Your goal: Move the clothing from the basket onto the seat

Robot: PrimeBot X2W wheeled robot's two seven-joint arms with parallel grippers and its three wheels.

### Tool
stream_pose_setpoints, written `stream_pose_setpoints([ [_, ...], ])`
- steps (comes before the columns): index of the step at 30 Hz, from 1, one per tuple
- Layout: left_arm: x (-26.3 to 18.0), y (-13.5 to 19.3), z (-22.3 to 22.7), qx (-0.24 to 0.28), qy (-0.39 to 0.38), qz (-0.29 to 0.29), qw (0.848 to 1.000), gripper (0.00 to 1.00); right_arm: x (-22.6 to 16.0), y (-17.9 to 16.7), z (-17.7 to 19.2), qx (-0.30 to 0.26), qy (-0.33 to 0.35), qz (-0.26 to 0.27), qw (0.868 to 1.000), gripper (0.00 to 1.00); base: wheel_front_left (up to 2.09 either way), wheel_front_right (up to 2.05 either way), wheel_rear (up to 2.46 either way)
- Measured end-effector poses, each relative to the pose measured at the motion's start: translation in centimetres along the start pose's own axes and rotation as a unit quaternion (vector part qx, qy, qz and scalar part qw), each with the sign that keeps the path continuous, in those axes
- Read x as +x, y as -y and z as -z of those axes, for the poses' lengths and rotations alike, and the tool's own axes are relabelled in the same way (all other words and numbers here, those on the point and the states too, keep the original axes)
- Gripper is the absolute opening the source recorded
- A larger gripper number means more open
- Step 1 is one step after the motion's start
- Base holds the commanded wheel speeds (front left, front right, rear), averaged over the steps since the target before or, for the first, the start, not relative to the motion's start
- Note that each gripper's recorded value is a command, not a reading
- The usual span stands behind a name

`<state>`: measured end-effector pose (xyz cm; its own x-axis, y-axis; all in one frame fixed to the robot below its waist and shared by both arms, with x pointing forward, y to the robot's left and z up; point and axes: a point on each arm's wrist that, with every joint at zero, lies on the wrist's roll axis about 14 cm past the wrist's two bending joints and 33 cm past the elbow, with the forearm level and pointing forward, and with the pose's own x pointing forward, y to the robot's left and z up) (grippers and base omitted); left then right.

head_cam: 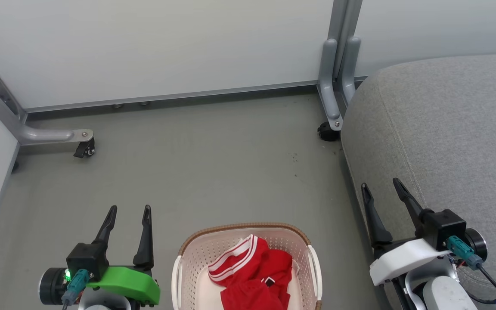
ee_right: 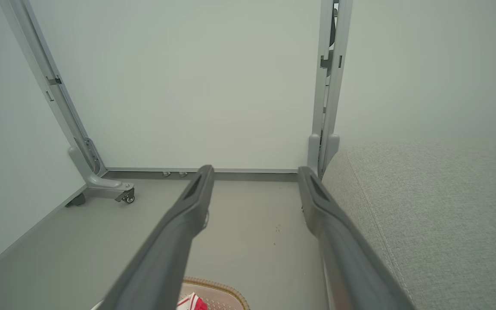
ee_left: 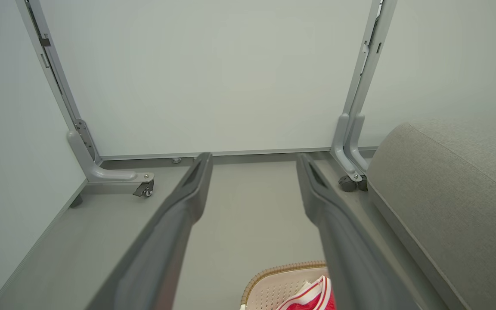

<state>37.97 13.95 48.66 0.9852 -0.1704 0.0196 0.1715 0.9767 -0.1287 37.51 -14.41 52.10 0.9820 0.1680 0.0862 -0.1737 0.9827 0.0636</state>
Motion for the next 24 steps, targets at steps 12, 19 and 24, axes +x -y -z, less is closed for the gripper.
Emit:
stream_pose_setpoints([
  [12, 0.1, -0.1, 0.2, -0.002, -0.004, -0.003, 1.000, 1.00, -0.1, 0.2, 0.0, 0.003, 0.000, 0.004, 1.000, 1.00, 0.00, 0.00, 0.00],
  [19, 1.1, 2.0, 2.1, 0.002, -0.033, 0.025, 0.999, 1.00, 0.4, 0.5, 0.1, 0.000, -0.003, 0.006, 1.000, 1.00, 0.00, 0.00, 0.00],
  [24, 2.3, 4.6, 4.7, -0.004, -0.074, 0.059, 0.995, 1.00, 1.5, 0.8, -0.1, -0.002, 0.001, 0.007, 1.000, 1.00, 0.00, 0.00, 0.00],
])
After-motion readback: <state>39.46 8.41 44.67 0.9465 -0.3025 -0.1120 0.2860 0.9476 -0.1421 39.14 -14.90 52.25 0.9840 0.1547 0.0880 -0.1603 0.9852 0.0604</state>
